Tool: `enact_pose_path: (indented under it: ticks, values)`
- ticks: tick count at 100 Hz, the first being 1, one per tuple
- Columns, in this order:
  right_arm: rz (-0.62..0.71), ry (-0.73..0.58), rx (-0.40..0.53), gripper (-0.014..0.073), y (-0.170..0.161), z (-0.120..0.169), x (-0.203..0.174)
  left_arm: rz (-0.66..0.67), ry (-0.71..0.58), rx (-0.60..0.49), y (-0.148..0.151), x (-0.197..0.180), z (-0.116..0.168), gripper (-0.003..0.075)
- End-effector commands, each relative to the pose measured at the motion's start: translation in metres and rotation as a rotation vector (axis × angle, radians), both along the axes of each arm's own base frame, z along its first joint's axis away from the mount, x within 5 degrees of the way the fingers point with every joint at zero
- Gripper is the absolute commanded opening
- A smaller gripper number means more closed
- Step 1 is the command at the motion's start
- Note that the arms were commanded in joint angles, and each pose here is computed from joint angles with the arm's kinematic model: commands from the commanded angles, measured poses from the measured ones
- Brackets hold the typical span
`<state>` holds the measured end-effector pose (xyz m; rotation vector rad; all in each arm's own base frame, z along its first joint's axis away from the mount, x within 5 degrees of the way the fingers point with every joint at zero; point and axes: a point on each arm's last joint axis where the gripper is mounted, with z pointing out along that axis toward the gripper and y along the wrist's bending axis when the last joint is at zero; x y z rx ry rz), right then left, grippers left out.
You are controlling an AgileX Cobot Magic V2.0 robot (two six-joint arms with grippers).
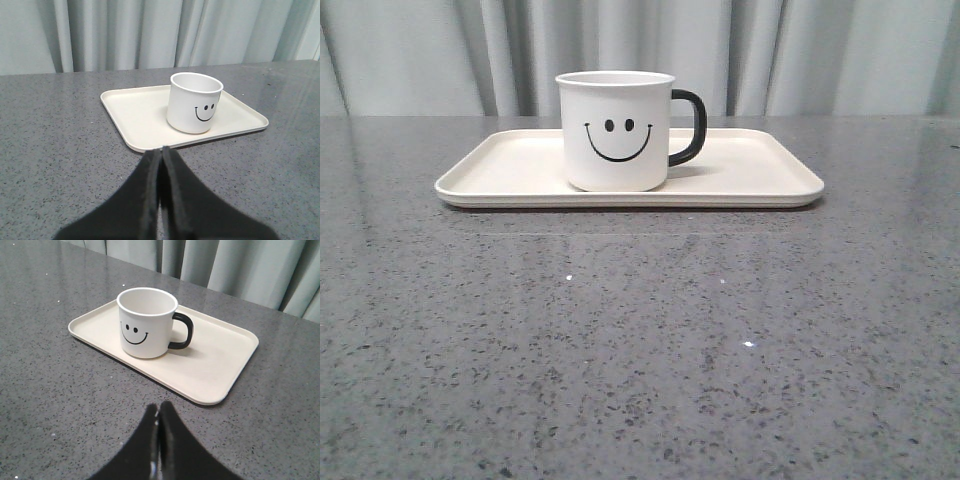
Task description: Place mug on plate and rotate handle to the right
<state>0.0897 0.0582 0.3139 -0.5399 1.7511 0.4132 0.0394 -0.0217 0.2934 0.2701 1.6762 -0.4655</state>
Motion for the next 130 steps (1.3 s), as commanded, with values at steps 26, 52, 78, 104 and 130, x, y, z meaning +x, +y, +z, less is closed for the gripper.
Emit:
enact_pose_path:
  ticks: [26,52,78,104,130]
  values:
    - [-0.023,-0.088,0.056,-0.0060,-0.002,0.016,0.001,0.001,-0.084,-0.029,0.001,0.000,0.015,-0.0019]
    - [-0.023,-0.088,0.056,-0.0060,-0.002,0.016,0.001,0.159,-0.129,-0.027,0.008,0.002,-0.002,-0.0019]
    - [-0.023,-0.088,0.056,-0.0060,-0.002,0.016,0.001,0.356,-0.214,0.057,0.016,-0.002,-0.035,-0.0019]
    - [-0.022,-0.082,0.053,-0.0060,-0.001,0.015,0.001,0.473,-0.231,0.060,0.022,0.012,-0.073,-0.0019]
    - [-0.021,-0.079,0.051,-0.0060,-0.001,0.015,0.002,0.472,-0.153,0.076,0.022,0.015,-0.089,-0.0019]
